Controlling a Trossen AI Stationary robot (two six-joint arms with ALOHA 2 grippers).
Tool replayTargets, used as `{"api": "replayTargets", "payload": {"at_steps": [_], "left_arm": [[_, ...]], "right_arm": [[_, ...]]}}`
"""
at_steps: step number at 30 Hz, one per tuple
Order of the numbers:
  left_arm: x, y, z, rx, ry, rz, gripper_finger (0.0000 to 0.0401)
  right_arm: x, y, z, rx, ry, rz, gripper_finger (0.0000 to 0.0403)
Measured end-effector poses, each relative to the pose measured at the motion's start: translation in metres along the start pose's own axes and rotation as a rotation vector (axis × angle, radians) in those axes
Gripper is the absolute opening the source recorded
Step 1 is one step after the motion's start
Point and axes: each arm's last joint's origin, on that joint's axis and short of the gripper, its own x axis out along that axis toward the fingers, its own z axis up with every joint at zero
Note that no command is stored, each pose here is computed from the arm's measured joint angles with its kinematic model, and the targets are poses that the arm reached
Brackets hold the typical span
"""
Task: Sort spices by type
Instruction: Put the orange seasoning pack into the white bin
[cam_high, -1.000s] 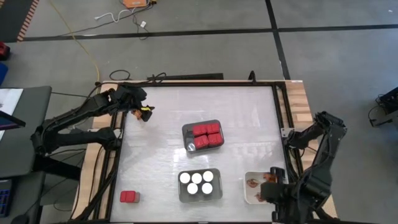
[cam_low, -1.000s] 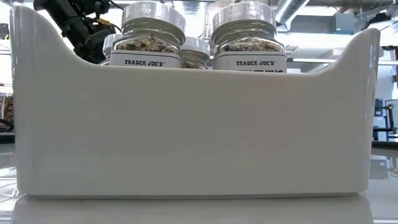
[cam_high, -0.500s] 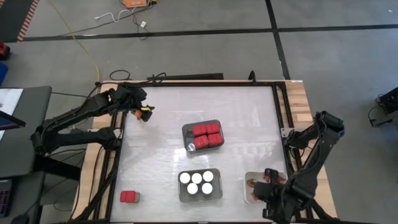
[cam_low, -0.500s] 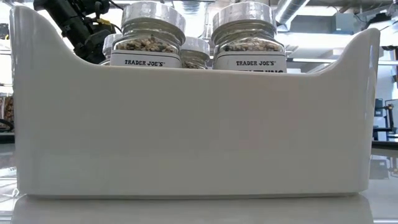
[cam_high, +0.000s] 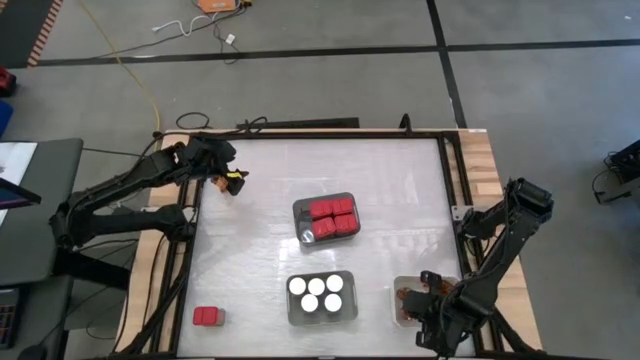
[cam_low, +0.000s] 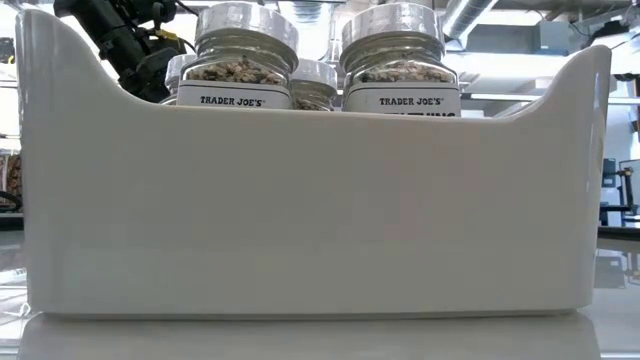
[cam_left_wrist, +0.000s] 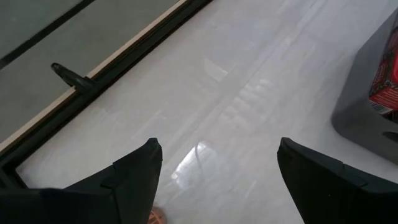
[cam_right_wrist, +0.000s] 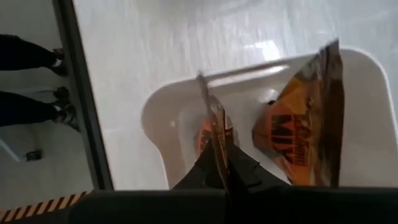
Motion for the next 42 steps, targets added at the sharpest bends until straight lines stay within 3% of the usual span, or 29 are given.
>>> {"api": "replayTargets", "payload": {"at_steps": [22, 28, 35, 42], "left_arm": [[0.000, 0.000, 0.000, 0.003, 0.000, 0.000, 0.0306], [0.000, 0.000, 0.000, 0.003, 0.000, 0.000, 0.0306], [0.000, 0.000, 0.000, 0.004, 0.000, 0.000, 0.0306], [0.000, 0.000, 0.000, 0.004, 0.000, 0.000, 0.0306]], "right_arm": [[0.017, -0.017, 0.007, 0.010, 0.021, -0.076, 0.0016], [0.013, -0.016, 0.010, -0.063, 0.025, -0.068, 0.0017], [0.008, -0.016, 0.011, -0.066, 0.075, -0.068, 0.0053], [0.003, -0.013, 0.012, -0.116, 0.102, -0.047, 0.0060]]}}
